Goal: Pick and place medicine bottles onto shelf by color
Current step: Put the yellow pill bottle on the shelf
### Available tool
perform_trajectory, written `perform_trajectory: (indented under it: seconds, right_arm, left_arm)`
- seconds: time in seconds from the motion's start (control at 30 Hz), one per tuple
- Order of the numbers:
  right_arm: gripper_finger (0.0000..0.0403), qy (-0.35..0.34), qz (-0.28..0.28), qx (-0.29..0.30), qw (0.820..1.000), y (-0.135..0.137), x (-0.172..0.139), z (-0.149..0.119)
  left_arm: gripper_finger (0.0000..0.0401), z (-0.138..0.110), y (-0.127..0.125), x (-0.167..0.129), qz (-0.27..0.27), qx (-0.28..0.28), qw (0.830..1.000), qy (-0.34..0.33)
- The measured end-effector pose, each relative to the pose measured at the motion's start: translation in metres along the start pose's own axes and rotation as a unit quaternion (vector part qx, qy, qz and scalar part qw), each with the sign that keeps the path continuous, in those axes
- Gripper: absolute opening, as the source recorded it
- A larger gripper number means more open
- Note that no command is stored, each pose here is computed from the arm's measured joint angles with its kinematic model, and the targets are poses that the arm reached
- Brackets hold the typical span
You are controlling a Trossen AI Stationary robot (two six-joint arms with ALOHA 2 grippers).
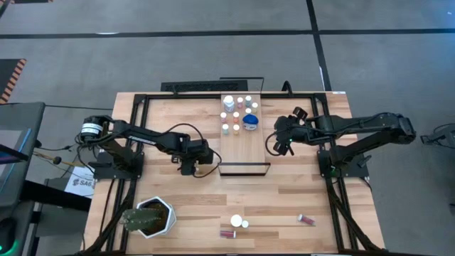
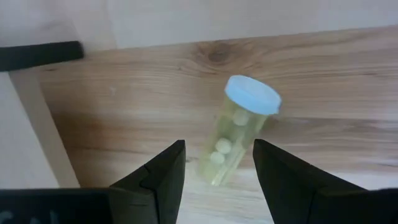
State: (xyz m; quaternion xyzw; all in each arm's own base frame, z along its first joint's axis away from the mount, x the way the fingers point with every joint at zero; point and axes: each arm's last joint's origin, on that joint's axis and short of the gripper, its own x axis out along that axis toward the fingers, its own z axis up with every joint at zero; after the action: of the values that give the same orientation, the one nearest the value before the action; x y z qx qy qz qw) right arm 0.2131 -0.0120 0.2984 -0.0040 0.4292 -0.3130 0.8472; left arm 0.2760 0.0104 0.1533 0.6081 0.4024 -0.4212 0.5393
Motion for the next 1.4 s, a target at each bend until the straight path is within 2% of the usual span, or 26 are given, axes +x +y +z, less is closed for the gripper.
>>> perform_trajectory:
  seconds: [0.27, 0.43, 0.7, 0.87, 0.93, 1.07, 1.17, 1.23, 1.4]
  right_arm:
    - [0.0214, -0.011, 0.004, 0.007, 1.000, 0.001, 0.000, 0.002]
    - [0.0214, -0.017, 0.006, 0.012, 1.000, 0.001, 0.000, 0.004]
    - [0.0214, -0.018, 0.006, 0.012, 1.000, 0.001, 0.000, 0.004]
    - [0.0214, -0.018, 0.006, 0.012, 1.000, 0.001, 0.000, 0.004]
    - [0.0214, -0.018, 0.006, 0.012, 1.000, 0.001, 0.000, 0.004]
    - [0.0214, -0.018, 0.006, 0.012, 1.000, 0.001, 0.000, 0.004]
    - [0.0214, -0.018, 0.006, 0.012, 1.000, 0.001, 0.000, 0.004]
    - [0.0214, -0.018, 0.006, 0.012, 1.000, 0.001, 0.000, 0.004]
    - [0.0214, -0.018, 0.006, 0.012, 1.000, 0.001, 0.000, 0.004]
  left_arm:
    - [0.0177, -0.003, -0.001, 0.014, -0.018, -0.002, 1.000, -0.002]
    - [0.0162, -0.003, -0.001, 0.018, -0.026, -0.026, 0.999, 0.000]
    - [0.0091, -0.004, -0.003, 0.019, -0.035, -0.111, 0.993, 0.020]
    - [0.0068, -0.004, -0.003, 0.019, -0.033, -0.217, 0.975, 0.030]
    - [0.0069, -0.004, -0.004, 0.019, -0.032, -0.284, 0.958, 0.034]
    - [0.0076, -0.004, -0.007, 0.019, -0.041, -0.431, 0.900, 0.048]
    - [0.0076, -0.005, -0.009, 0.018, -0.042, -0.524, 0.848, 0.069]
    - [0.0075, -0.005, -0.010, 0.018, -0.039, -0.583, 0.807, 0.083]
    - [0.0077, -0.005, -0.012, 0.018, -0.032, -0.693, 0.715, 0.091]
